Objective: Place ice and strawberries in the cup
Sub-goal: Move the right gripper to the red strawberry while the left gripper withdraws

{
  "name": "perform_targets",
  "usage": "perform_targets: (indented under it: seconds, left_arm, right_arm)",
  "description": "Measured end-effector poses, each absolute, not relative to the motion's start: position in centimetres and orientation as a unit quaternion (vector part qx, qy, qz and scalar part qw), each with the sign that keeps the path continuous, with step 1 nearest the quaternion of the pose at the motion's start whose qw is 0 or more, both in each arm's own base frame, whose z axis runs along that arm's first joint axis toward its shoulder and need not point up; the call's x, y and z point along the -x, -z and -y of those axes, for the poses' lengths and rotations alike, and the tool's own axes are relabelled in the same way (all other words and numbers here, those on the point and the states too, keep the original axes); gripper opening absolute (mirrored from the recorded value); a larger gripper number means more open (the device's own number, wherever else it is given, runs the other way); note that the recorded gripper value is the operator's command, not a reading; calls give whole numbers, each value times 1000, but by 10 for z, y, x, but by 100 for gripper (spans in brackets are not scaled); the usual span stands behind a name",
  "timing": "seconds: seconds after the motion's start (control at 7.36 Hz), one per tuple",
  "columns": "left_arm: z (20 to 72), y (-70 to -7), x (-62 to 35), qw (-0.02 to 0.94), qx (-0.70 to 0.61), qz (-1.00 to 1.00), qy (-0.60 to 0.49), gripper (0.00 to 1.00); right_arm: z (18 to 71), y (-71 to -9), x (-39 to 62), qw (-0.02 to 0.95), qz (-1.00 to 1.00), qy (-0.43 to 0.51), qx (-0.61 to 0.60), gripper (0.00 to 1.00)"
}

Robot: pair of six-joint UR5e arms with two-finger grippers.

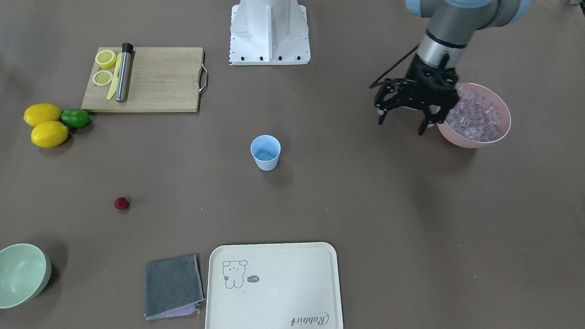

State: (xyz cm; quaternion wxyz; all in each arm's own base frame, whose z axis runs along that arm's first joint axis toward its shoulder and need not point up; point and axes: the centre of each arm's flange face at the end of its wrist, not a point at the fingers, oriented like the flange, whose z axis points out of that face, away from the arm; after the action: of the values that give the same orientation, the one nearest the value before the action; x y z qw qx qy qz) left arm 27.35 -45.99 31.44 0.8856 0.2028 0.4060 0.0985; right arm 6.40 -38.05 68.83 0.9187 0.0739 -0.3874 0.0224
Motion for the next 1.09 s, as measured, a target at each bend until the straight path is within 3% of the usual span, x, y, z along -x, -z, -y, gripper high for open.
perform_targets:
  seconds: [0.54, 1.09]
  left_arm:
    - [480, -483, -80, 894, -165, -374, -184, 99]
    - [463, -531, -50, 878, -148, -415, -187, 99]
  right_arm:
    - [419, -637, -44, 916, 387, -60, -85, 100]
    - [506, -526, 123, 919, 376, -87, -84, 100]
